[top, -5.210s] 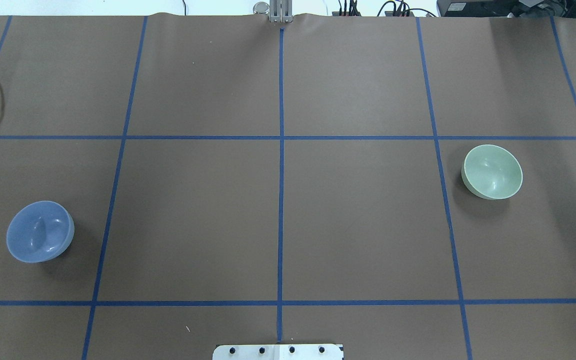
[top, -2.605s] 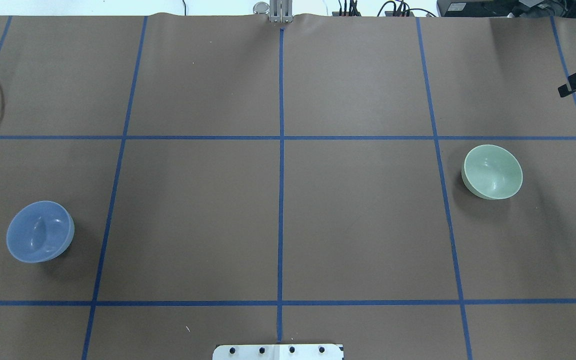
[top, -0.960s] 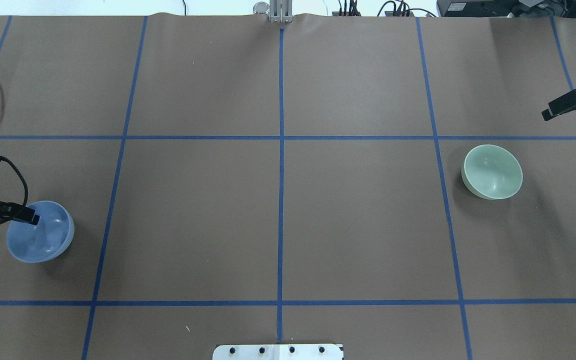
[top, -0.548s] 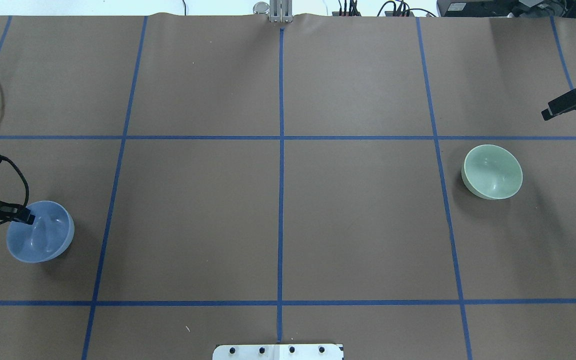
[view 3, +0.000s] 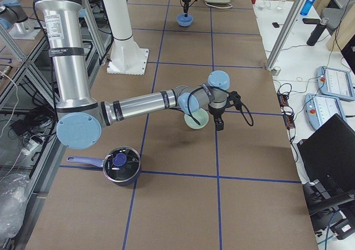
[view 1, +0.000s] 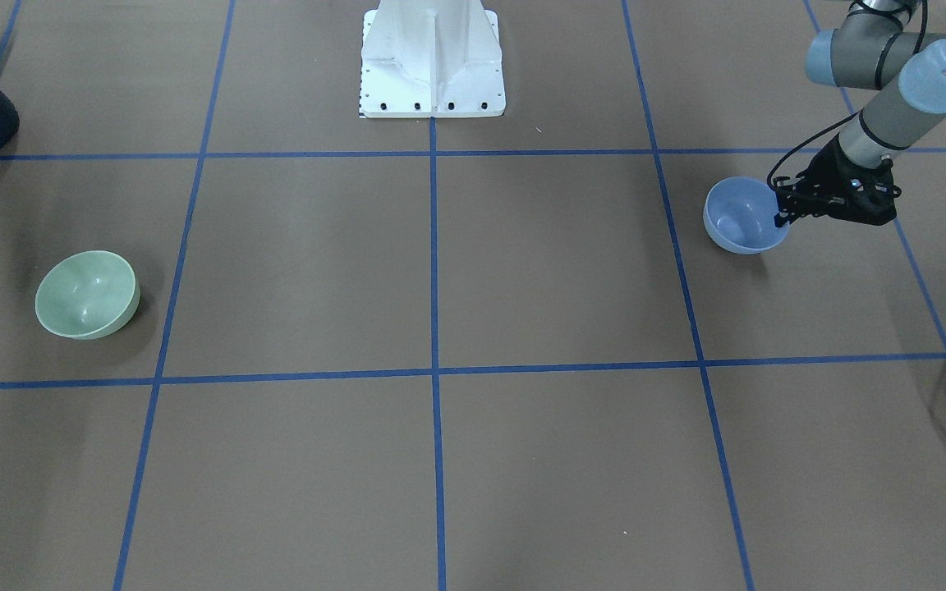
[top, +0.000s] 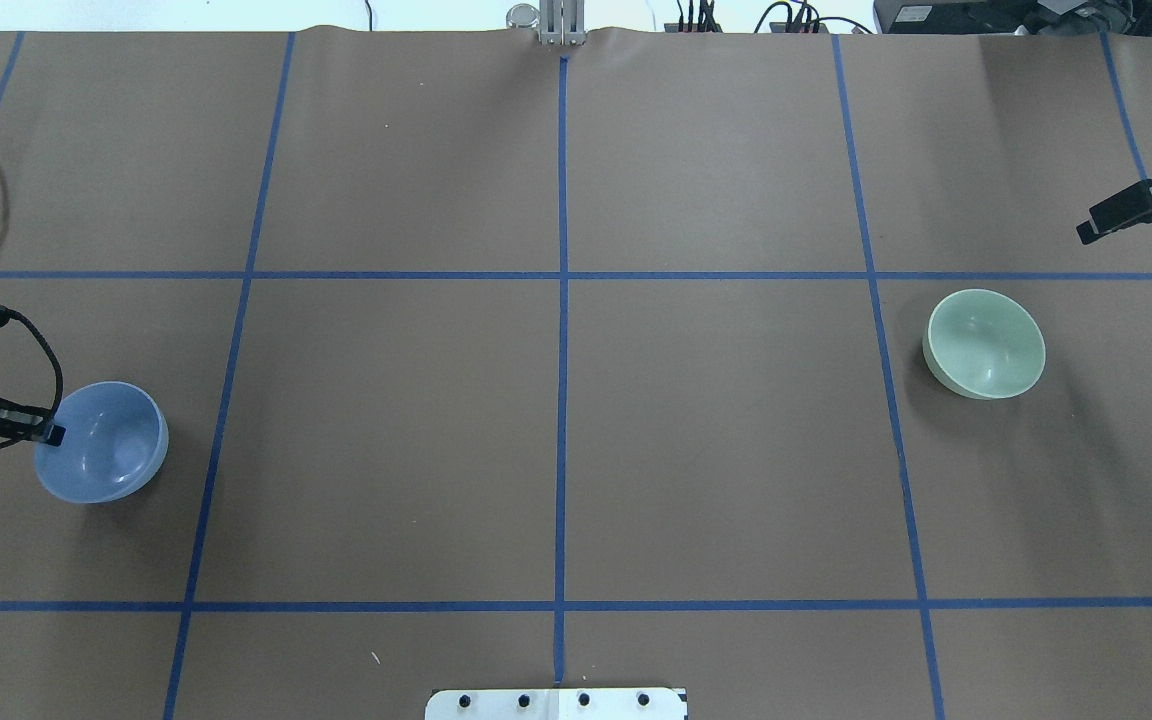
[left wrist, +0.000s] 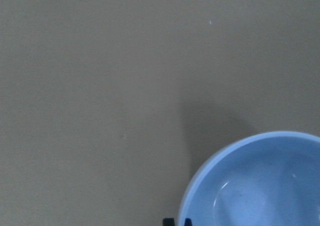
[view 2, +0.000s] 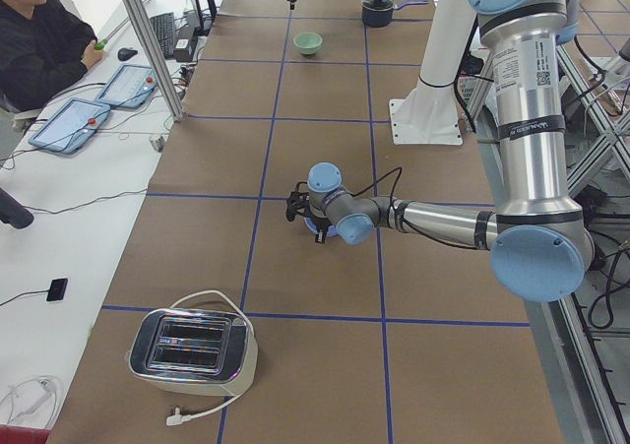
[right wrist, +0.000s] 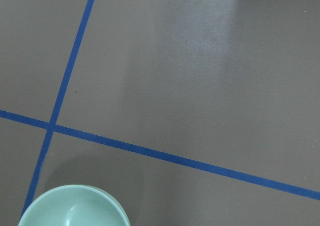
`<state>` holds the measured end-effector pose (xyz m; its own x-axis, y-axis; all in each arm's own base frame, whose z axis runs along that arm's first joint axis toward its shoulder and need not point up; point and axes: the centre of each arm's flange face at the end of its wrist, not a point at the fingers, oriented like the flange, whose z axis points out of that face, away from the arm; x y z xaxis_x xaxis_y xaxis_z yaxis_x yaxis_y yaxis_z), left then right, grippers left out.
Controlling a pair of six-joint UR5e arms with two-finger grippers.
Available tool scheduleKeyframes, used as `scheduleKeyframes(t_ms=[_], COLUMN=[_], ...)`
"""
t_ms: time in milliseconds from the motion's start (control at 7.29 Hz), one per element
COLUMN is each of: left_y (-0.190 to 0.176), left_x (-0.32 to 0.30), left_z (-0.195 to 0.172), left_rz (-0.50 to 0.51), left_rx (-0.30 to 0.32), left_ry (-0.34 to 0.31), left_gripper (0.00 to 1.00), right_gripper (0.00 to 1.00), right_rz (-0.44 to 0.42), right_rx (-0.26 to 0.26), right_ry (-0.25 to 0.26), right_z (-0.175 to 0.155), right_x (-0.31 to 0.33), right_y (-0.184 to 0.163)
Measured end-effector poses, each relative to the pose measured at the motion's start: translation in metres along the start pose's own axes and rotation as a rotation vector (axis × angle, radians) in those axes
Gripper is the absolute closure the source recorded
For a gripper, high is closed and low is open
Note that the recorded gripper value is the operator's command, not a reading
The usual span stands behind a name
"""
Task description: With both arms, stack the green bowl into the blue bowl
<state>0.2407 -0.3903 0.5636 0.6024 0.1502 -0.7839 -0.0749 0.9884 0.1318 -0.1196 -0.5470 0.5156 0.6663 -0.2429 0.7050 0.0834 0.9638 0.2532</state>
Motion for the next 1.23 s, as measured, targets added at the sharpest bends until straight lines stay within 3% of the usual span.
scheduleKeyframes(t_ms=[274, 548, 823, 1234], left_y=[-0.022, -0.070, -0.106, -0.112], left_x=[0.046, 0.123, 0.217, 0.339], left_z=[-0.016, -0.036, -0.045, -0.030], left_rz=[0.005, -0.078, -0.161, -0.214], left_rx=[-0.018, -0.018, -0.020, -0.028], left_ry=[0.082, 0.120, 0.123, 0.085], left_gripper=[1.00, 1.00, 1.00, 1.00], right_gripper=[0.00, 0.01, 0.02, 0.06], right_rz=[-0.006, -0.013, -0.024, -0.039], right_rx=[-0.036, -0.071, -0.104, -0.148], right_ry=[-0.002, -0.005, -0.008, -0.011], right_z=[0.019, 0.038, 0.057, 0.082], right_x=[-0.004, -0.009, -0.015, -0.024], right_y=[0.004, 0.009, 0.013, 0.021])
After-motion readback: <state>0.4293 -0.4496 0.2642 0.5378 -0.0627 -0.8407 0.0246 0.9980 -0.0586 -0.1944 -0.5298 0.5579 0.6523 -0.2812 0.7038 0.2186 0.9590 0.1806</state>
